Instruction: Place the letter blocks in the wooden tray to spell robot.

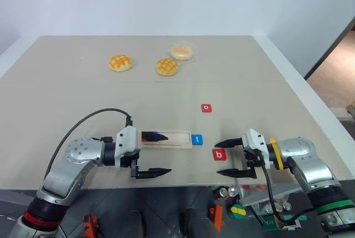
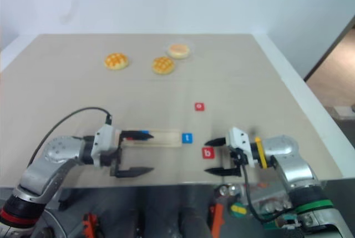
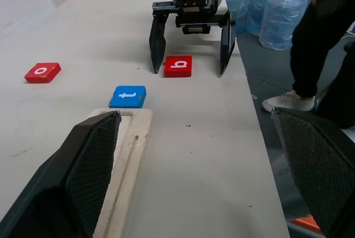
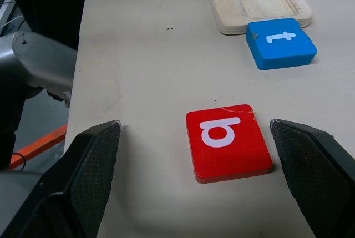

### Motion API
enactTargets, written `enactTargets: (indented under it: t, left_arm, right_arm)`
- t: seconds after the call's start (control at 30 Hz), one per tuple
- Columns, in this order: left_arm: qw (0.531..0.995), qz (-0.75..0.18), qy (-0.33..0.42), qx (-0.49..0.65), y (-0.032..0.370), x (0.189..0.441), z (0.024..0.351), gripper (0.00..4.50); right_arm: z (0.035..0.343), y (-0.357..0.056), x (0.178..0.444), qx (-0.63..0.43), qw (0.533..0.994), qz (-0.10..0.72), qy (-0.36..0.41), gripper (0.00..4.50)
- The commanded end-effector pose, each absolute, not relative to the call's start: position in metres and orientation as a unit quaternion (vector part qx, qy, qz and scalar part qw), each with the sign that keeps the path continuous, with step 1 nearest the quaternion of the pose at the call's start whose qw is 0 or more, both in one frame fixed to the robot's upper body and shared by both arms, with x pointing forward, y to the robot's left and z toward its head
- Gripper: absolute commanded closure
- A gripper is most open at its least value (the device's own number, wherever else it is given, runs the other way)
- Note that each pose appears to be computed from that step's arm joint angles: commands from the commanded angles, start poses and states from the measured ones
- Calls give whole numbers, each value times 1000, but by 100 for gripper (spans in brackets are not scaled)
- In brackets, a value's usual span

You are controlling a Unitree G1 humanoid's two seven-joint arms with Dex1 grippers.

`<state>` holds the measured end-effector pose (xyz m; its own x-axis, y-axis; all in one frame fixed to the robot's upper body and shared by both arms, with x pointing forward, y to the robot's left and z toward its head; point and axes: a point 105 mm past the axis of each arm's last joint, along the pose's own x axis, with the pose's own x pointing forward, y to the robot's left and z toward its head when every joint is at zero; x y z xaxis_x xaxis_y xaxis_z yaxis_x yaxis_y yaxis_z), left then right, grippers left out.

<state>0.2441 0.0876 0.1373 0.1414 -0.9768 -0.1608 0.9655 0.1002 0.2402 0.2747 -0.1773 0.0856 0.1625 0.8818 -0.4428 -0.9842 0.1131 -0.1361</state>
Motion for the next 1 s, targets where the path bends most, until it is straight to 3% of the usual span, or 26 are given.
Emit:
enactTargets:
  t: [0.03, 0.43, 0.87, 1.0]
  left_arm:
    - [735, -659, -32, 156, 87, 244, 142, 0]
    - [741, -652, -31, 161, 86, 245, 138, 0]
    - [740, -652, -28, 164, 84, 245, 135, 0]
    - [741, -651, -27, 164, 84, 246, 134, 0]
  right_arm:
    - [94, -175, 272, -179, 751, 625, 115, 27]
    - [94, -170, 273, -174, 801, 565, 94, 27]
    - [98, -170, 272, -179, 827, 525, 89, 27]
    - [100, -166, 267, -178, 823, 532, 90, 139]
